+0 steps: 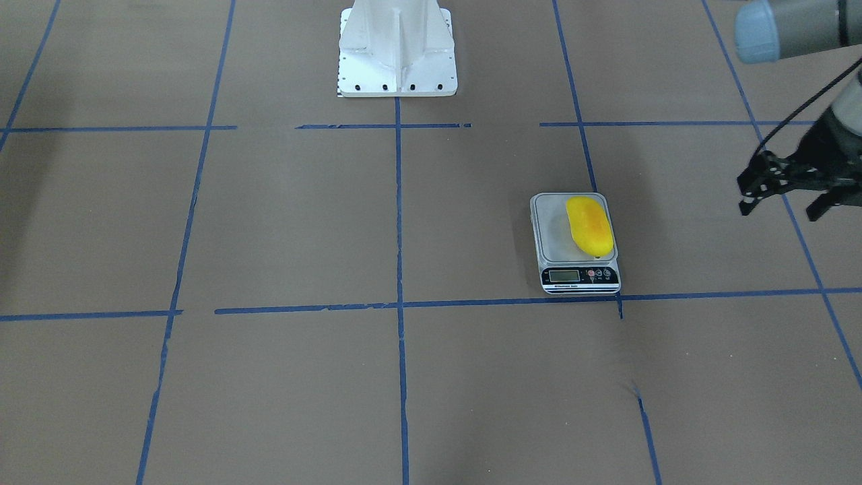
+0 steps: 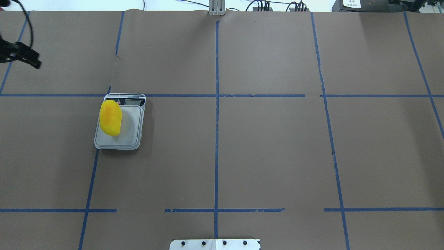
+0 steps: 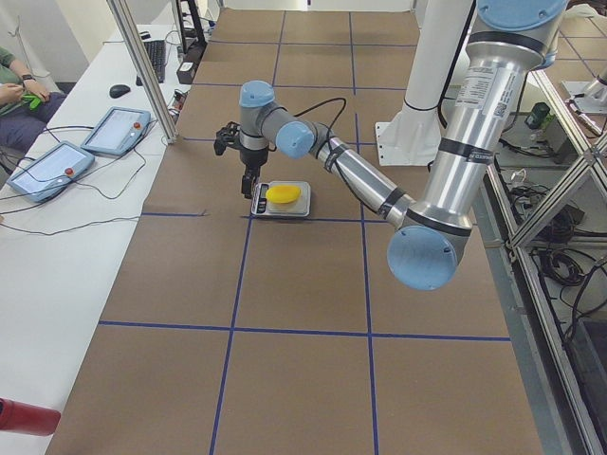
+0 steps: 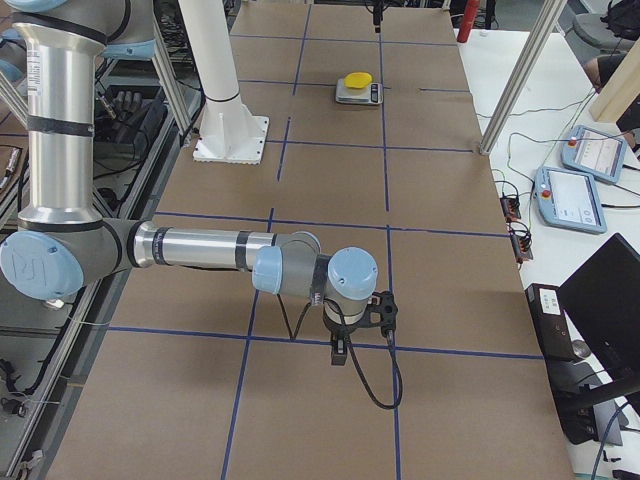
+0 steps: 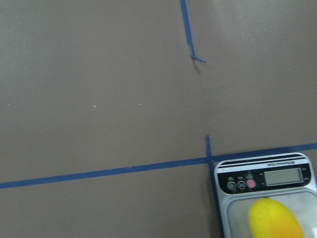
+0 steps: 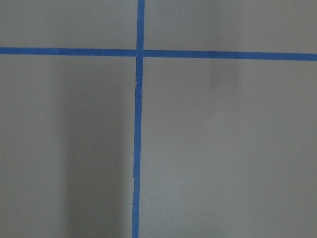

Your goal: Weigh mango

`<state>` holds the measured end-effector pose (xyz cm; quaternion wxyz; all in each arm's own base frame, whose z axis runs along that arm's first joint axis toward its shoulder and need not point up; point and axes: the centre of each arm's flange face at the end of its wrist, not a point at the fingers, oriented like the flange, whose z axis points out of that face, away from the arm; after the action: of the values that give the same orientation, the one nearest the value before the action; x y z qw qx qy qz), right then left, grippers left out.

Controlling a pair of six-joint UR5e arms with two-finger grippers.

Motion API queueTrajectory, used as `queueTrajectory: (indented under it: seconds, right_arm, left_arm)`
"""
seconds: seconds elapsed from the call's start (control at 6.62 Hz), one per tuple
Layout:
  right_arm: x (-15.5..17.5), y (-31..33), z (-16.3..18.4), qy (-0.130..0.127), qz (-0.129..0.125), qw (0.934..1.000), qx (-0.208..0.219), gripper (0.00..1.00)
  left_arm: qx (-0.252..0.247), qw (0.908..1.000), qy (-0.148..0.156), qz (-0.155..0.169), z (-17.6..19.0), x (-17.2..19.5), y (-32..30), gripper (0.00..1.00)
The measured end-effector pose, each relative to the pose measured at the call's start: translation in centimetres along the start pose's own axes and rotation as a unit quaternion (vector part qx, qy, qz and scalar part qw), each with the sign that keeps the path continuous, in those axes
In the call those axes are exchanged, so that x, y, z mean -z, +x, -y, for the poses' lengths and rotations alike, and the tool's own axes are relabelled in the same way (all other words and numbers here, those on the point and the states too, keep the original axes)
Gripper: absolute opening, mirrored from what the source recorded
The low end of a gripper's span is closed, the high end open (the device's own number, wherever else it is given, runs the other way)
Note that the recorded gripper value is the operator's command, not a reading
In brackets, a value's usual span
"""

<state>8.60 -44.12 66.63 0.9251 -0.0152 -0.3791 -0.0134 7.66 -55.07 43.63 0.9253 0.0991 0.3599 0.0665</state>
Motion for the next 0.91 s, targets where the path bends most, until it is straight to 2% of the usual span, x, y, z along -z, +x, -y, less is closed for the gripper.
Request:
queueTrajectory:
  seconds: [0.3, 0.45, 0.91]
  right_arm:
    - [0.0, 0.0, 0.0, 0.000, 0.000, 1.0000, 0.000, 1.00]
    - [0.0, 0.0, 0.0, 0.000, 0.000, 1.0000, 0.000, 1.00]
    - [0.0, 0.0, 0.0, 0.000, 0.000, 1.0000, 0.000, 1.00]
  left_arm:
    - [0.006, 0.9991, -0.039, -0.018, -3.4, -2.3, -13.6, 1.00]
    - [0.021, 0.9982, -0.050, -0.023, -4.7, -3.3, -17.7, 1.00]
    - [0.046, 0.9957, -0.065, -0.049, -6.3, -4.9, -21.1, 1.00]
